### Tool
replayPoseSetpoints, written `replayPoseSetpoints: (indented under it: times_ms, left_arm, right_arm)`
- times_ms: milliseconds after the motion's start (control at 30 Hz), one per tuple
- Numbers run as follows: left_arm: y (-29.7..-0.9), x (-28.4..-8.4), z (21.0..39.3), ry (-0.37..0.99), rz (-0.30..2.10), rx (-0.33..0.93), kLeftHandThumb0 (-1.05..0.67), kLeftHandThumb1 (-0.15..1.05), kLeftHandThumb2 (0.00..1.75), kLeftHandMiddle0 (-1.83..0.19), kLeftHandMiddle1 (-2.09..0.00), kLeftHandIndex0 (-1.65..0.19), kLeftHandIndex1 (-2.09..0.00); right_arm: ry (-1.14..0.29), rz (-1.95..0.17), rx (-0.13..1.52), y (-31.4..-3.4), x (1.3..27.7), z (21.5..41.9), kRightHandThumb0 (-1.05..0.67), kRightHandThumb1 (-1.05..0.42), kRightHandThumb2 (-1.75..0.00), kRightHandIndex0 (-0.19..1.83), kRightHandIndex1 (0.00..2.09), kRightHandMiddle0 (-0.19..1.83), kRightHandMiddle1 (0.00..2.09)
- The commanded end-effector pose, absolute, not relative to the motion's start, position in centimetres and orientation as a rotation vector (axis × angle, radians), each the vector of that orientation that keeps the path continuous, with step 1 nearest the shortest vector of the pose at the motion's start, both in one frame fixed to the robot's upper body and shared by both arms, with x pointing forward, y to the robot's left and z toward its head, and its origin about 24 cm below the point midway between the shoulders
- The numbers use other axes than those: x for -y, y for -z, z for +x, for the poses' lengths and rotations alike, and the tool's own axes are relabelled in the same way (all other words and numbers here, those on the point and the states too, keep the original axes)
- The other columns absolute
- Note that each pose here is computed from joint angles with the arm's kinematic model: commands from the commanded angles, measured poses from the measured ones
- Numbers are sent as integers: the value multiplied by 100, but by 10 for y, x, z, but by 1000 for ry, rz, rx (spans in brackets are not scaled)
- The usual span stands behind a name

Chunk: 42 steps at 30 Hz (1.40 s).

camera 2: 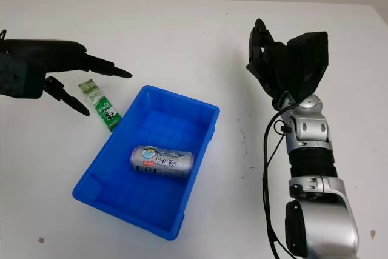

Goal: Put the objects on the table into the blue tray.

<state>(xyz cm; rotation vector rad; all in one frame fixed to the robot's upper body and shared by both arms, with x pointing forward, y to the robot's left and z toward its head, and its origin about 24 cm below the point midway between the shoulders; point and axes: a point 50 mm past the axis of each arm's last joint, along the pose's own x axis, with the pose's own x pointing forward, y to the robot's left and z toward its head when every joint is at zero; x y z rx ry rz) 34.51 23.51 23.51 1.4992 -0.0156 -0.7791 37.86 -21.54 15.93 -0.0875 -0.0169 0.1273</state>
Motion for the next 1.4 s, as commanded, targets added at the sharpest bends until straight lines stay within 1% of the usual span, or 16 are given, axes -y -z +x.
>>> replayPoseSetpoints:
  times_ms: [0, 200, 267, 300, 333, 367, 400, 433, 500, 600, 800, 867, 933, 1067, 1200, 1367]
  left_arm:
    - [-236, -239, 341, 782, 1523, 0, -27, 82, 5, -33, -7, -29, -10]
    - [-228, -238, 339, 811, 1548, 15, -31, 80, 5, -37, -8, -32, -12]
    - [-222, -237, 339, 778, 1588, 64, -31, 81, 5, -43, -12, -37, -14]
    - [-218, -237, 339, 743, 1621, 126, -31, 82, 5, -49, -26, -43, -19]
    - [-214, -236, 339, 708, 1656, 202, -30, 83, 5, -42, -61, -47, -25]
    - [-209, -236, 339, 678, 1690, 274, -27, 84, 6, -36, -100, -50, -33]
    - [-206, -237, 340, 654, 1717, 336, -24, 88, 6, -29, -156, -48, -56]
    - [-202, -238, 340, 632, 1741, 401, -23, 91, 6, -27, -182, -41, -81]
    - [-195, -239, 342, 605, 1787, 488, -23, 94, 6, -37, -204, -34, -125]
    - [-187, -242, 346, 590, 1809, 525, -26, 97, 6, -26, -209, -29, -145]
    - [-177, -238, 349, 616, 1888, 587, -31, 101, 6, -20, -209, -25, -148]
    - [-175, -238, 349, 631, 1923, 601, -32, 102, 6, -14, -199, -22, -148]
    - [-173, -237, 349, 642, 1939, 612, -33, 103, 6, -16, -178, -21, -145]
    - [-168, -237, 350, 684, 1997, 595, -34, 101, 5, -9, -206, -24, -144]
    - [-167, -237, 350, 685, 1998, 591, -33, 101, 5, -15, -209, -24, -148]
    - [-181, -242, 354, 576, 1961, 615, -35, 100, 6, -23, -208, -32, -137]
  right_arm:
    - [-130, -87, 36, -164, 214, 380, -72, -105, -83, -19, 0, -19, 0]
    - [-125, -86, 28, -164, 214, 380, -72, -105, -83, -19, 0, -19, 0]
    - [-128, -88, 30, -163, 214, 380, -72, -105, -82, -19, 0, -19, 0]
    - [-129, -89, 30, -163, 214, 380, -71, -105, -82, -19, 0, -19, 0]
    - [-130, -91, 31, -163, 214, 381, -71, -105, -83, -19, 0, -19, 0]
    - [-132, -90, 33, -163, 214, 381, -71, -105, -83, -19, 0, -19, 0]
    - [-131, -87, 33, -162, 214, 381, -71, -105, -83, -19, 0, -19, 0]
    - [-130, -86, 33, -162, 214, 381, -71, -105, -82, -19, 0, -19, 0]
    - [-131, -85, 35, -162, 215, 380, -71, -105, -82, -19, 0, -19, 0]
    - [-132, -85, 34, -162, 216, 380, -70, -105, -83, -19, 0, -19, 0]
    - [-132, -78, 26, -163, 218, 378, -70, -105, -83, -19, 0, -19, 0]
    - [-132, -74, 27, -163, 218, 378, -70, -105, -83, -19, 0, -19, 0]
    - [-132, -70, 27, -163, 218, 378, -69, -105, -83, -19, 0, -19, 0]
    - [-138, -63, 27, -163, 217, 378, -69, -105, -82, -19, 0, -19, 0]
    - [-137, -53, 29, -162, 216, 378, -68, -105, -82, -19, 0, -19, 0]
    - [-134, -53, 29, -162, 216, 378, -68, -105, -81, -19, 0, -19, 0]
